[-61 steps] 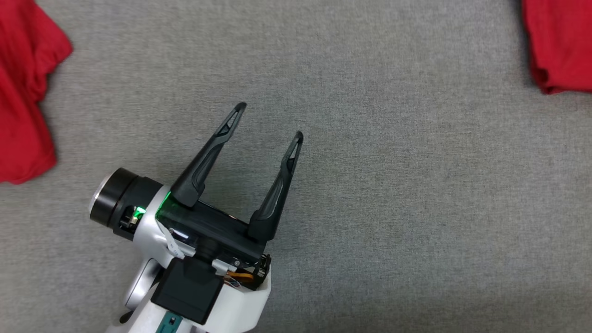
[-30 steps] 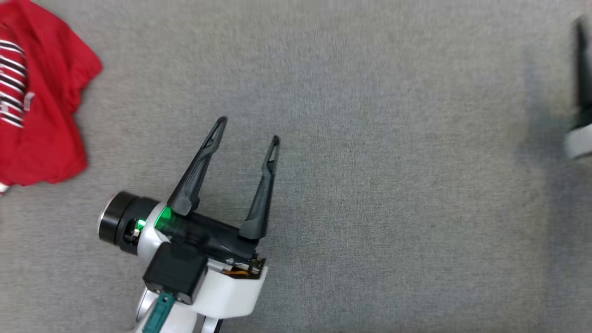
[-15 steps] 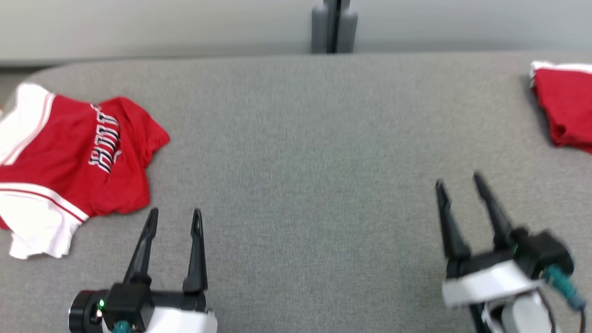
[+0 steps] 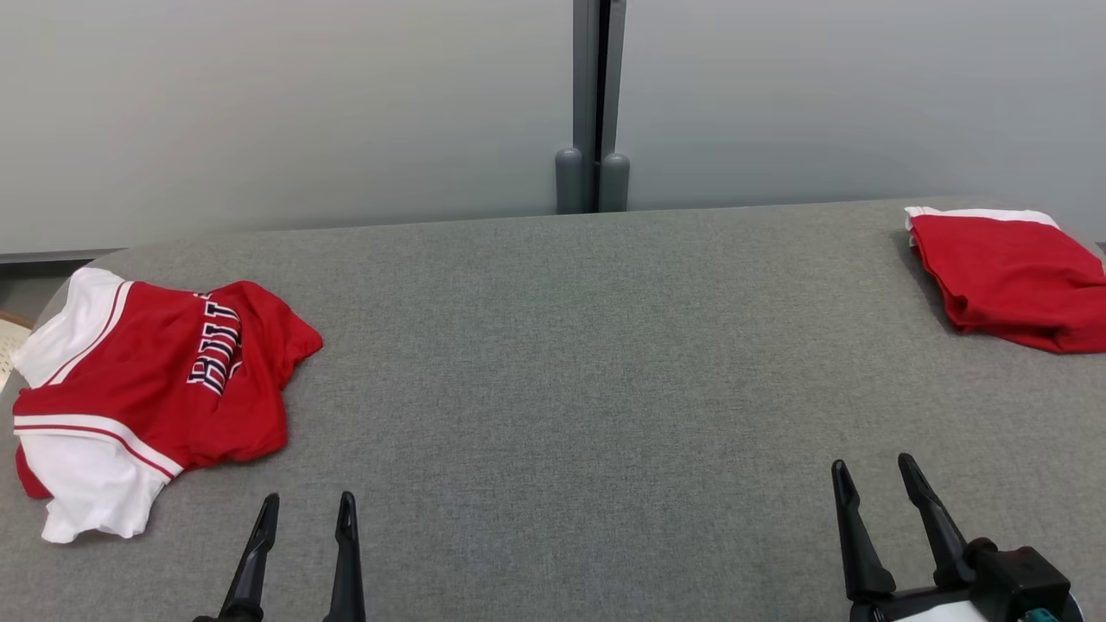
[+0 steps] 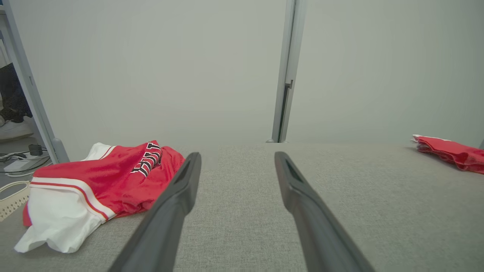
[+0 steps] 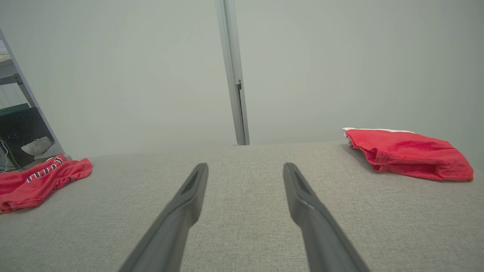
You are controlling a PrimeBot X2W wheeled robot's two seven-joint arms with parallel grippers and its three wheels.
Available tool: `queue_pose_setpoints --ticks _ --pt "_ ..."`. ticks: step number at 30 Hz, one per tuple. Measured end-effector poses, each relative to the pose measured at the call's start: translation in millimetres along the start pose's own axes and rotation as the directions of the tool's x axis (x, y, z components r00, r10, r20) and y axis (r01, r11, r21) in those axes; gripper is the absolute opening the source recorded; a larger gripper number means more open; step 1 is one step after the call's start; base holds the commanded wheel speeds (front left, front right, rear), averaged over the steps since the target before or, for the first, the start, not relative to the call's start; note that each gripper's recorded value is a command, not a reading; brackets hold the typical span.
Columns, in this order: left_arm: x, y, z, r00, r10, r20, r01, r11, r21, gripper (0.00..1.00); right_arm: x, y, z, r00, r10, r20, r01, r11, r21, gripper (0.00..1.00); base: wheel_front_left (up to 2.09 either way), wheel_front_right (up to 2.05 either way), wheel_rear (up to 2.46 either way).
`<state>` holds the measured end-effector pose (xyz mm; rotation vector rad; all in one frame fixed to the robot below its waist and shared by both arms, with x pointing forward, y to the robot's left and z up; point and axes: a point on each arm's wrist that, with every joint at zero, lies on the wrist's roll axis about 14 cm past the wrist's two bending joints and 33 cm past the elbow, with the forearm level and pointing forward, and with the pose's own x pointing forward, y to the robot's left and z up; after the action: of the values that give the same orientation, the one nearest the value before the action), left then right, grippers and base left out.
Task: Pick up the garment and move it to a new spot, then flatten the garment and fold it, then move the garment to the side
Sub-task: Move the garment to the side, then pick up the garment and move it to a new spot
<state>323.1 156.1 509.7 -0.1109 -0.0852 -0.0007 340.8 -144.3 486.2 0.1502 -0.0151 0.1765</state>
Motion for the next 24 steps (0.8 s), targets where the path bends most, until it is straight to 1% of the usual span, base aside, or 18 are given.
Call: queue_pose_setpoints --ticks 6,16,24 --pt "-5.5 -0.3 -4.4 1.000 -0.013 -0.015 0.013 1.000 0.006 1.00 -5.3 8.0 1.1 1.000 0.014 0.008 -0.014 0.999 0.032 1.00 0.00 0.00 0.00" --pt "-9.1 -1.5 -7.5 1.000 -0.016 -0.025 0.016 1.000 0.013 1.00 -5.7 13.8 1.1 0.999 0.037 0.007 -0.037 0.999 0.033 1.00 0.00 0.00 0.00" --pt "-14.4 5.1 -9.5 0.999 0.007 -0.031 -0.006 1.000 0.022 1.00 -5.2 18.9 -3.2 0.998 0.060 -0.008 -0.059 0.998 0.030 1.00 0.00 0.00 0.00"
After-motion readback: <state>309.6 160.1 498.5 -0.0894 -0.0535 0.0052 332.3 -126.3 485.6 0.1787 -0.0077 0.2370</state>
